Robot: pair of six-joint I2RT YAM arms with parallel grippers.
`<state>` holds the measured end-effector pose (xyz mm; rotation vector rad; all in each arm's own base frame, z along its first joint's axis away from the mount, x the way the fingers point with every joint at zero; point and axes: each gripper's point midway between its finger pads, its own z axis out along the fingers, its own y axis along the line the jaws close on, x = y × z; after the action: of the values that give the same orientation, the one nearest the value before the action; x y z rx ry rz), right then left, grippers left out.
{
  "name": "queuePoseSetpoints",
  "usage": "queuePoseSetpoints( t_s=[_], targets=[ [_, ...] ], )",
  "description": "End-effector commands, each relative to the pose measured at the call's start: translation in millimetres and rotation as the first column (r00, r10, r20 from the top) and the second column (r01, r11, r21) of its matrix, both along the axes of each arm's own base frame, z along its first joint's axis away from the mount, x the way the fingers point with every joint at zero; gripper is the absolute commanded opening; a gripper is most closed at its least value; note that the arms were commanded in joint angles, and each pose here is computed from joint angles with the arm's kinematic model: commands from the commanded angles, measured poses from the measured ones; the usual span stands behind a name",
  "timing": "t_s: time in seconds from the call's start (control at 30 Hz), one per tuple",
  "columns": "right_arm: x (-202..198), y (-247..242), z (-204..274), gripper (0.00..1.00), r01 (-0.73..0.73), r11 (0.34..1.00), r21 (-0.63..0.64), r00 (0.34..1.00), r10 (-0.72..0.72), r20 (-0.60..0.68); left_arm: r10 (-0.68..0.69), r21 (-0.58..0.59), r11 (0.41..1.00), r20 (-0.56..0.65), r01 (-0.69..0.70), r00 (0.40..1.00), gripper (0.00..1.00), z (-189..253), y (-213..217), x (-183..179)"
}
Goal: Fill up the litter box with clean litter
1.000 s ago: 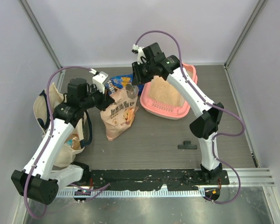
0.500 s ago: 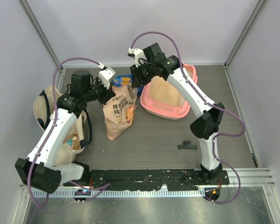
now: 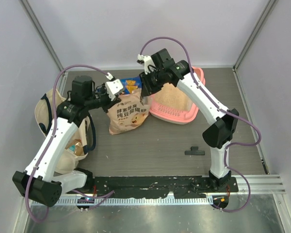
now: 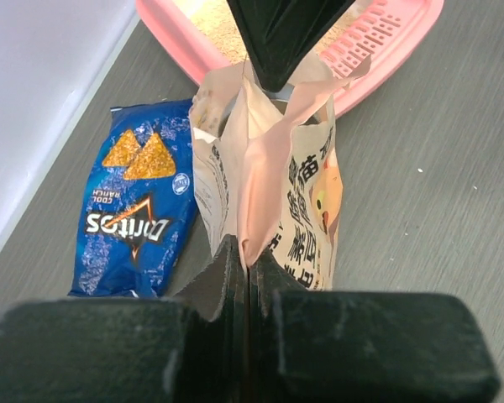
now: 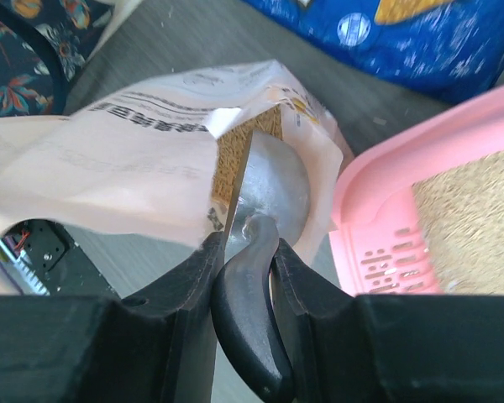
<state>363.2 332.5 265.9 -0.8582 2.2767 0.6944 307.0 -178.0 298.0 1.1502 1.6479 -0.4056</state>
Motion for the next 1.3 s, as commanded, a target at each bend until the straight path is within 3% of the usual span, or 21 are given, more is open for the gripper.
queuePoseSetpoints(
  t_s=[0.0,0.03,0.07,0.1,0.13,0.2,0.27,0.53,0.73,0.93,1.03,1.13,1.27],
  targets=[
    [-21,-1,22,0.01,0.019,0.998,0.063,0.999,-0.017,-0.031,-0.033,-0.112,0.992,0.265,0.065,0.964,0.0,81,-7,-14],
    [-22,-1,22,0.01,0.017,0.998,0.062,0.999,-0.015,-0.032,-0.039,-0.106,0.992,0.211,0.063,0.977,0.02,70,-8,-14],
    [-22,-2,23,0.01,0.016,0.998,0.062,0.999,-0.014,-0.031,-0.041,-0.113,0.992,0.175,0.061,0.984,0.1,66,-10,-14],
    [-22,-2,22,0.01,0.016,0.998,0.062,0.999,-0.014,-0.031,-0.04,-0.123,0.991,0.157,0.059,0.987,0.37,68,-11,-13],
    [-23,-3,19,0.02,0.015,0.998,0.055,0.999,-0.013,-0.038,-0.058,-0.13,0.989,0.124,0.074,0.991,0.48,62,-16,-11],
    [-24,-3,19,0.02,0.02,0.998,0.059,0.999,-0.018,-0.041,-0.071,-0.151,0.985,0.094,0.085,0.993,0.64,60,-23,-9],
    [-24,-4,18,0.01,0.031,0.998,0.058,0.999,-0.029,-0.039,-0.092,-0.147,0.984,0.065,0.101,0.994,0.67,52,-33,-1],
    [-16,-12,14,0.02,0.082,0.996,0.023,0.997,-0.082,-0.006,-0.172,-0.052,0.984,-0.018,0.171,0.985,0.61,23,-50,2],
    [-1,-22,15,0.02,0.15,0.989,-0.015,0.987,-0.149,0.056,-0.084,0.0,0.996,0.111,0.085,0.99,0.72,32,-31,8],
    [-8,-21,5,0.01,0.137,0.99,-0.025,0.99,-0.136,0.023,-0.027,0.085,0.996,0.019,0.025,0.999,0.68,1,-18,12],
    [-9,-21,5,0.01,0.134,0.991,-0.027,0.991,-0.133,0.022,0.013,0.072,0.997,-0.015,-0.012,1.0,0.6,-8,-16,15],
    [-11,-21,4,0.02,0.13,0.991,-0.029,0.991,-0.13,0.02,0.001,0.065,0.998,-0.033,0.001,0.999,0.39,-12,-18,11],
    [-13,-23,0,0.01,0.129,0.991,-0.037,0.992,-0.128,0.016,-0.006,0.01,1.0,-0.036,0.006,0.999,0.27,0,-24,8]
  ],
)
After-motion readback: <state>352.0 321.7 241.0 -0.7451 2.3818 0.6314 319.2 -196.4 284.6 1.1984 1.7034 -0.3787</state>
